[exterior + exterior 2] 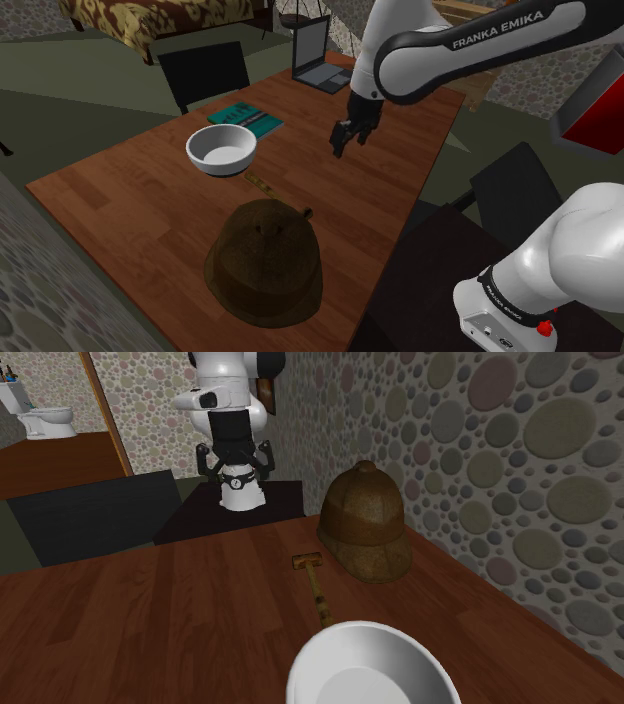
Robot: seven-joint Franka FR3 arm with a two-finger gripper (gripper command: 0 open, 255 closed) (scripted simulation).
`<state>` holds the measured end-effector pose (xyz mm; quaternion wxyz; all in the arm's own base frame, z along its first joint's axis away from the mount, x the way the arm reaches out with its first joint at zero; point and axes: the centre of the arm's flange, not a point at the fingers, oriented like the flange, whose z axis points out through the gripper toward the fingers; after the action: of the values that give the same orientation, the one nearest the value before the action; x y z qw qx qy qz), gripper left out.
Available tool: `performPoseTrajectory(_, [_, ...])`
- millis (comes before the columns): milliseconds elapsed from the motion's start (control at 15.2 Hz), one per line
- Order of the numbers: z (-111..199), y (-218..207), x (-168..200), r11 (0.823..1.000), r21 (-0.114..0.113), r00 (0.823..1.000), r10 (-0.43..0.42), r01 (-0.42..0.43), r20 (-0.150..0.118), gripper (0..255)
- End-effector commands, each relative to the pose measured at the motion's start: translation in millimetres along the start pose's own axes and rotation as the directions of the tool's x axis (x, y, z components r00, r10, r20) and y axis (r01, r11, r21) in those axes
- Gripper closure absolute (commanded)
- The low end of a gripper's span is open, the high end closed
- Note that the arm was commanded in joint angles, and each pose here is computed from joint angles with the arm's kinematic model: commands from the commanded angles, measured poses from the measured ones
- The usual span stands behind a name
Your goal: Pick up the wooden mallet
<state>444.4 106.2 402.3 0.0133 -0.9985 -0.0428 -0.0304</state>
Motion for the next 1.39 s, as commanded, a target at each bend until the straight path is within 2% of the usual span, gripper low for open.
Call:
performPoseTrajectory(0, [21, -10, 12, 1.000, 0.012, 1.000, -0.006, 0.006, 0.003, 0])
performPoseTrajectory(1056, [169, -125, 97, 0.993, 0.103, 0.998, -0.057, 0.054, 0.034, 0])
performPoseTrajectory(1320, [188, -128, 98, 0.993, 0.104, 0.998, -0.058, 0.055, 0.035, 0])
